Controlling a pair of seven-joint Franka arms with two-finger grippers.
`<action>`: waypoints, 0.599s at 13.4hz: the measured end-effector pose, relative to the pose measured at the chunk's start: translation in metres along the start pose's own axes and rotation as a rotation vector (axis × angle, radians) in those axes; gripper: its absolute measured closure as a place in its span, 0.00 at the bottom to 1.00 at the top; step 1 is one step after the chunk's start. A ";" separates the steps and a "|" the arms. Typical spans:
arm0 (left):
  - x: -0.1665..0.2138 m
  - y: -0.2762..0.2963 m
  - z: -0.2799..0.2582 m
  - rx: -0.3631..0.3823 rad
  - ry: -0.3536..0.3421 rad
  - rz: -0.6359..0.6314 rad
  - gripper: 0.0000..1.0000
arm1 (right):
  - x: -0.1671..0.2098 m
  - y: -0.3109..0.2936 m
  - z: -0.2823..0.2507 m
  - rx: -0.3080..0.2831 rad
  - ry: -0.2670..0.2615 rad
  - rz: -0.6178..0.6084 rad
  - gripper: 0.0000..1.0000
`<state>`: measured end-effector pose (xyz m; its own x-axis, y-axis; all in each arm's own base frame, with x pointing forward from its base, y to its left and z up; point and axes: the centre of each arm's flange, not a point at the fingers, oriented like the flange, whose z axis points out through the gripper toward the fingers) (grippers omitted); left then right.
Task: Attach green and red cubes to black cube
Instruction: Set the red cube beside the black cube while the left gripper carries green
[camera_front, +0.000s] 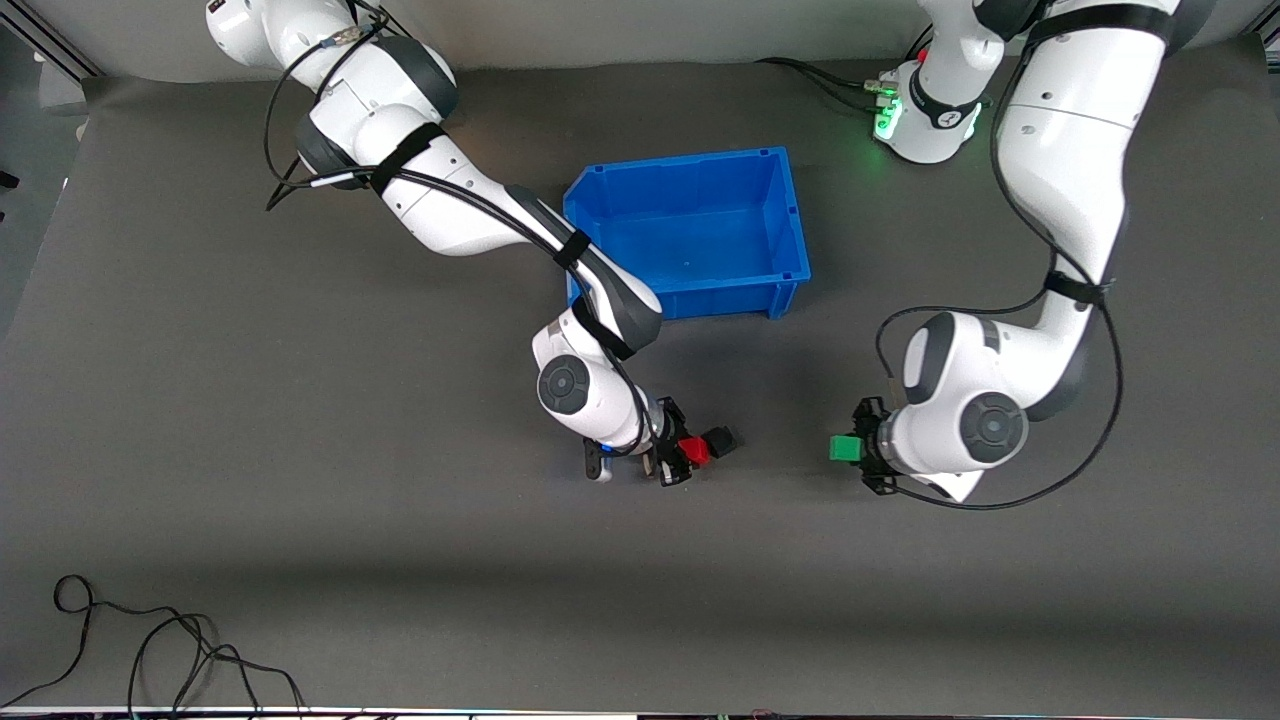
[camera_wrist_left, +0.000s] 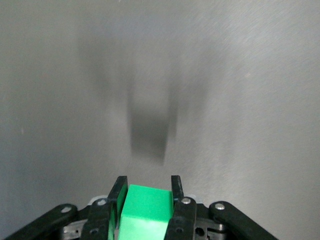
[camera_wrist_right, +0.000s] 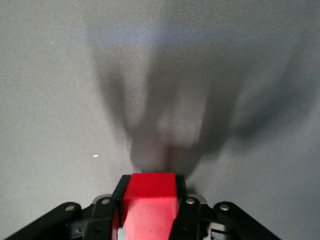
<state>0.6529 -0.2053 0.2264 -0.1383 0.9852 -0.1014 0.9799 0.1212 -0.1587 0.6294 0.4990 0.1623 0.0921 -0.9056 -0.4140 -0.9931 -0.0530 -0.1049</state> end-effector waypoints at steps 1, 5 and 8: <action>-0.006 -0.003 0.006 0.010 -0.002 -0.022 0.63 | -0.001 0.001 0.002 0.001 -0.001 -0.001 0.61; -0.030 -0.013 0.016 0.014 -0.011 -0.103 0.63 | -0.006 0.007 0.008 -0.003 -0.001 -0.010 0.61; -0.047 -0.019 0.019 0.010 -0.045 -0.135 0.63 | -0.006 0.008 0.008 -0.003 -0.002 -0.011 0.61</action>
<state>0.6380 -0.2562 0.2158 -0.2750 0.9536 -0.1228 0.9506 0.2505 -0.1835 0.6219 0.5077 0.1566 0.1028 -0.9042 -0.4146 -0.9922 -0.0639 -0.1068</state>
